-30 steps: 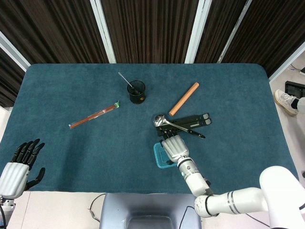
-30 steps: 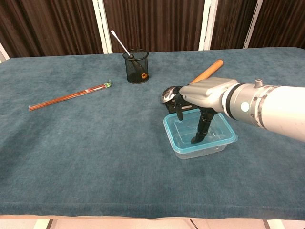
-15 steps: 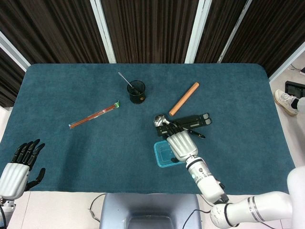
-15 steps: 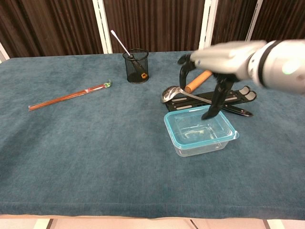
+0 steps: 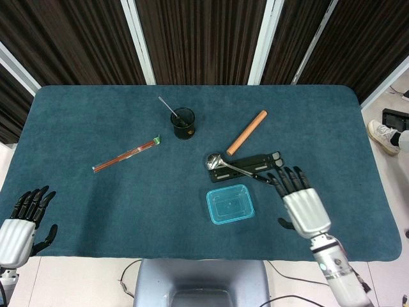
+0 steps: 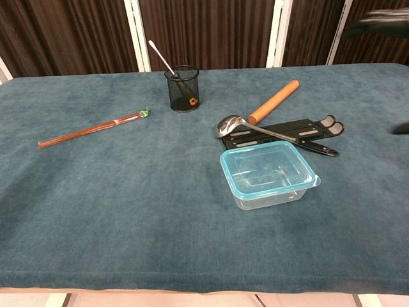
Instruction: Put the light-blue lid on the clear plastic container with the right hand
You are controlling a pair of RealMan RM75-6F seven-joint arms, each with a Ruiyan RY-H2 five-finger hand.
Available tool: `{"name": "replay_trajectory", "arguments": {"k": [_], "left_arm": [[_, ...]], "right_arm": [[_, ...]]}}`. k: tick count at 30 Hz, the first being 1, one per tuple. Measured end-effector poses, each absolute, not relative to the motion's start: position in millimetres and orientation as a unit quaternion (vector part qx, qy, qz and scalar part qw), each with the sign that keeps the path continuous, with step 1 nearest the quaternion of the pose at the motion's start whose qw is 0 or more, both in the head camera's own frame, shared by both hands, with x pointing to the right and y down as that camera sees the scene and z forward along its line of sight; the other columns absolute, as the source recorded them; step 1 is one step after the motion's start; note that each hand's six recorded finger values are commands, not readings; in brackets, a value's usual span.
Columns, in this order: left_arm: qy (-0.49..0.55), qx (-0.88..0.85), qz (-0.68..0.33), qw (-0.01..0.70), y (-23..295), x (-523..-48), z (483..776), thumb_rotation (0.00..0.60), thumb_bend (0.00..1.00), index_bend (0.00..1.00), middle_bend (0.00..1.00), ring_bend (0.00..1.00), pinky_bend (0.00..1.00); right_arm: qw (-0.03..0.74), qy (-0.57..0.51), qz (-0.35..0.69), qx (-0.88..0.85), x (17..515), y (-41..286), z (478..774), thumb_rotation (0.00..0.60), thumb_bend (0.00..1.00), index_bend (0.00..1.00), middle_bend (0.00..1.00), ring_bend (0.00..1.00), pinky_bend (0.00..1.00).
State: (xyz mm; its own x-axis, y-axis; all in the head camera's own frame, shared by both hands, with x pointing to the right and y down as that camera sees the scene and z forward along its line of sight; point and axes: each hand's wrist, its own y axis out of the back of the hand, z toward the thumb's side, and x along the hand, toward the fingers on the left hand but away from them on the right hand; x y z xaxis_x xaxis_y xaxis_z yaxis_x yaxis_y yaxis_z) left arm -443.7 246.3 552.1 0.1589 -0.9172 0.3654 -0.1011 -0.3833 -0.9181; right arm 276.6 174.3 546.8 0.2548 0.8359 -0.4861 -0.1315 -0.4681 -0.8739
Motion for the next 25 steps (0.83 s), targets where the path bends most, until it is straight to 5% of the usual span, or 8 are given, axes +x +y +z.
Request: {"name": "replay_trajectory", "arguments": {"k": [11,25], "left_arm": [[0.37,-0.656,-0.511,0.414,252,-429,555,0.6,0.44,0.0,0.0,0.0,0.07],[0.371,-0.655,-0.509,0.417,252,-426,555,0.6,0.44,0.0,0.0,0.0,0.06]], "right_arm": [[0.421,-0.372,0.585,-0.584,414,234,546,0.6,0.15,0.0,0.0,0.0,0.0],[0.411,-0.399,0.582,-0.576,420,240,543,0.6,0.15,0.0,0.0,0.0,0.0]]}}
